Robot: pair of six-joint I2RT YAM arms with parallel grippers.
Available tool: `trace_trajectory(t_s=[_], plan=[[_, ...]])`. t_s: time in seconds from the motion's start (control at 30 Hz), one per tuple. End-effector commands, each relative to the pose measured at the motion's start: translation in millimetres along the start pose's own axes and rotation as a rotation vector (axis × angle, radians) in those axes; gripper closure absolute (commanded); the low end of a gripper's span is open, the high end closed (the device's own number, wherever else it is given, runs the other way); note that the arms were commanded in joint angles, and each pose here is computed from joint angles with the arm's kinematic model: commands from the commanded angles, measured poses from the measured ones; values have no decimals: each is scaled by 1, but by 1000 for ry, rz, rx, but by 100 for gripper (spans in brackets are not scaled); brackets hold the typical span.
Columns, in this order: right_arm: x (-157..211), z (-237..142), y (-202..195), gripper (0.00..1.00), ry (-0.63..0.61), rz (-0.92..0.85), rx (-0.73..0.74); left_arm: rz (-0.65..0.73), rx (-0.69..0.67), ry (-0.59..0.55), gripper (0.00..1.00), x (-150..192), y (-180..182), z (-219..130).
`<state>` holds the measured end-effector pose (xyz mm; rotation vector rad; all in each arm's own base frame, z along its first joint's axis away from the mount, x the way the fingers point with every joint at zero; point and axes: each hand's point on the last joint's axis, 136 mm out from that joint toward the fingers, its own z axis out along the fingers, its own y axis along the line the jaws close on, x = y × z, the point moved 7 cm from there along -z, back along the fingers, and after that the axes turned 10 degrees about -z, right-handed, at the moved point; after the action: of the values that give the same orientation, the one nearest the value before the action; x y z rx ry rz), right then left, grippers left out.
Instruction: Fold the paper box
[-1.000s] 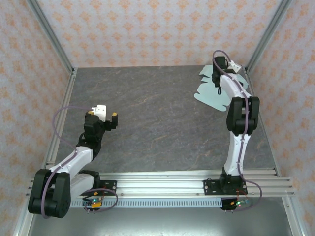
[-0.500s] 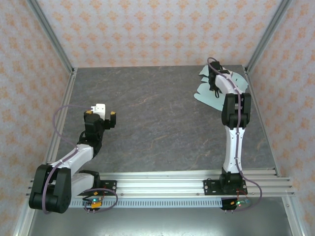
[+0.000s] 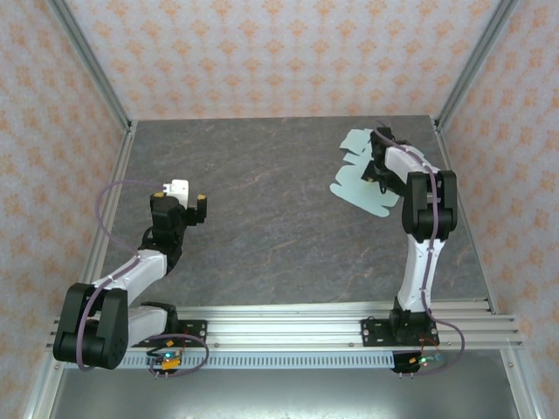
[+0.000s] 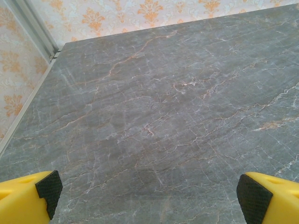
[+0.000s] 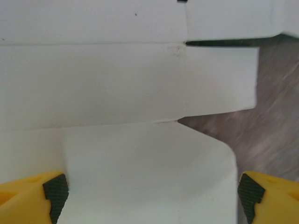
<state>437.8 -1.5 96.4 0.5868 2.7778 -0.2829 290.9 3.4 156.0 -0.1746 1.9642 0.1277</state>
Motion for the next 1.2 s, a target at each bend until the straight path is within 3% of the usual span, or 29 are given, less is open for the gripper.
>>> trace_trajectory(t_s=[0.0,0.27,0.57,0.8,0.9,1.0,1.17], plan=[[35,-10,32,5,52,55,-149,-2,-30,-36,0,-13,2,1],[106,-42,103,4,134,-102,-261,-7,-38,-32,0,-16,2,0],[199,-100,193,5,203,-302,-520,-50,-10,-62,0,-18,0,0],[144,-167,185,3,-78,-374,-670,-150,-51,-102,0,-28,6,-10],[110,-150,155,3,-93,-293,-656,-262,-61,-70,0,-43,7,-16],[82,-122,113,4,-85,-241,-573,-406,-78,-110,0,-53,11,-28],[69,-87,77,5,-29,-259,-526,-594,-267,-130,0,-65,33,-48]])
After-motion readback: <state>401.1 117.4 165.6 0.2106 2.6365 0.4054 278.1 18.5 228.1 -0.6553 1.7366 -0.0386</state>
